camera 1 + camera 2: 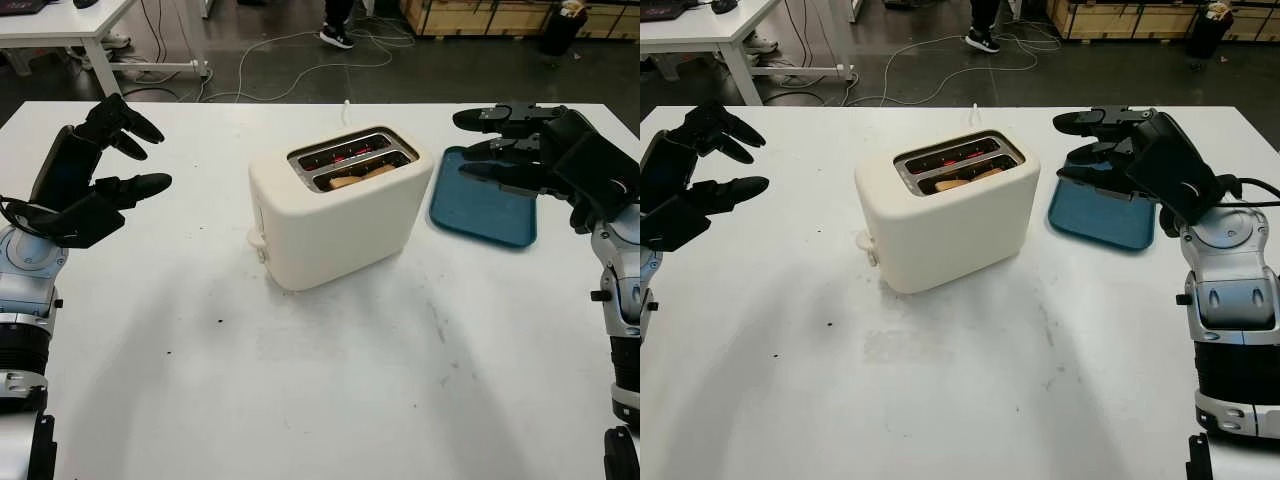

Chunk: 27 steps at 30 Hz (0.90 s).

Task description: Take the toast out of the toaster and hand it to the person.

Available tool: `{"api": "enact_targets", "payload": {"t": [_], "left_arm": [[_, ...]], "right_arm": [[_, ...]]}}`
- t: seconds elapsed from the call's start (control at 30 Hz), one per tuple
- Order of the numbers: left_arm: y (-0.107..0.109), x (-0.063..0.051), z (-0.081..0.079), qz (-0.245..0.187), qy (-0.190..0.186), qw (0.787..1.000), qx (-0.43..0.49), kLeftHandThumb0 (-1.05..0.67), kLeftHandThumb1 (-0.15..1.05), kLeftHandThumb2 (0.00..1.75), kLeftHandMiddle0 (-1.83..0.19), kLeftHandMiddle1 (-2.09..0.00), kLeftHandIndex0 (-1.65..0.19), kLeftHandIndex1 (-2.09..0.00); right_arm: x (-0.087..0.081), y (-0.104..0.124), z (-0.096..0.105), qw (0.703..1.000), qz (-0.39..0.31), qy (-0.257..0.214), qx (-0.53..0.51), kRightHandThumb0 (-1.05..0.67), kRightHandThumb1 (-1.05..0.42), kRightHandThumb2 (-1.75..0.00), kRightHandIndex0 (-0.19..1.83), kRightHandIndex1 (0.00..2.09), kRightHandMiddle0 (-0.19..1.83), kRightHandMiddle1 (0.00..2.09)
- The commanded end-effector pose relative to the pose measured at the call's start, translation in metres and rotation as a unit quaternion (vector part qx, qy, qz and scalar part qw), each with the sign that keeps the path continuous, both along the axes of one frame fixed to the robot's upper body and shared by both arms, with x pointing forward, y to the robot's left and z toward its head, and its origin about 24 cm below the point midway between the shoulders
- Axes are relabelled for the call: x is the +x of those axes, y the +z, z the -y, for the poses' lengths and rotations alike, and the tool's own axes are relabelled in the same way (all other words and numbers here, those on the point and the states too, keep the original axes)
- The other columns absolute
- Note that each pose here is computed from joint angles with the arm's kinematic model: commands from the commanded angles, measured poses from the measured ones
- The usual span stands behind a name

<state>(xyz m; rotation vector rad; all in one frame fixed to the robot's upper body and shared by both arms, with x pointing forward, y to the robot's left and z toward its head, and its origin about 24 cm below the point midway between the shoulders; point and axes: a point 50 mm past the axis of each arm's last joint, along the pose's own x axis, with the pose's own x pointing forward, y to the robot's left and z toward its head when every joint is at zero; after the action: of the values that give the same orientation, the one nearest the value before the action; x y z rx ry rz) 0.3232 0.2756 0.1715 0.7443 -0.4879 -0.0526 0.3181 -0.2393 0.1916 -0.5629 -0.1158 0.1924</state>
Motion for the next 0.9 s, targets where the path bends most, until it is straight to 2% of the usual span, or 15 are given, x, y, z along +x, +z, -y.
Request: {"api": "enact_targets", "payload": {"t": [0.0, 0.87], "left_arm": [[-0.0008, -0.0014, -0.0006, 0.002, 0.0, 1.0, -0.01, -1.05, 0.92, 0.2, -0.28, -1.55, -0.22, -1.48], [-0.0007, -0.0007, 0.0009, 0.001, -0.003, 1.0, -0.007, -1.05, 0.92, 0.21, -0.27, -1.55, -0.23, -1.47]], "right_arm": [[0.0004, 0.0013, 0.0002, 1.0, 0.004, -0.003, 0.001, -0.24, -0.83, 0.0, 0.5, 0.68, 0.75, 0.0], [0.0, 0.0026, 0.0002, 1.0, 0.01, -0.004, -0.013, -0.28, -0.83, 0.0, 0.5, 0.7, 0.76, 0.0]]}}
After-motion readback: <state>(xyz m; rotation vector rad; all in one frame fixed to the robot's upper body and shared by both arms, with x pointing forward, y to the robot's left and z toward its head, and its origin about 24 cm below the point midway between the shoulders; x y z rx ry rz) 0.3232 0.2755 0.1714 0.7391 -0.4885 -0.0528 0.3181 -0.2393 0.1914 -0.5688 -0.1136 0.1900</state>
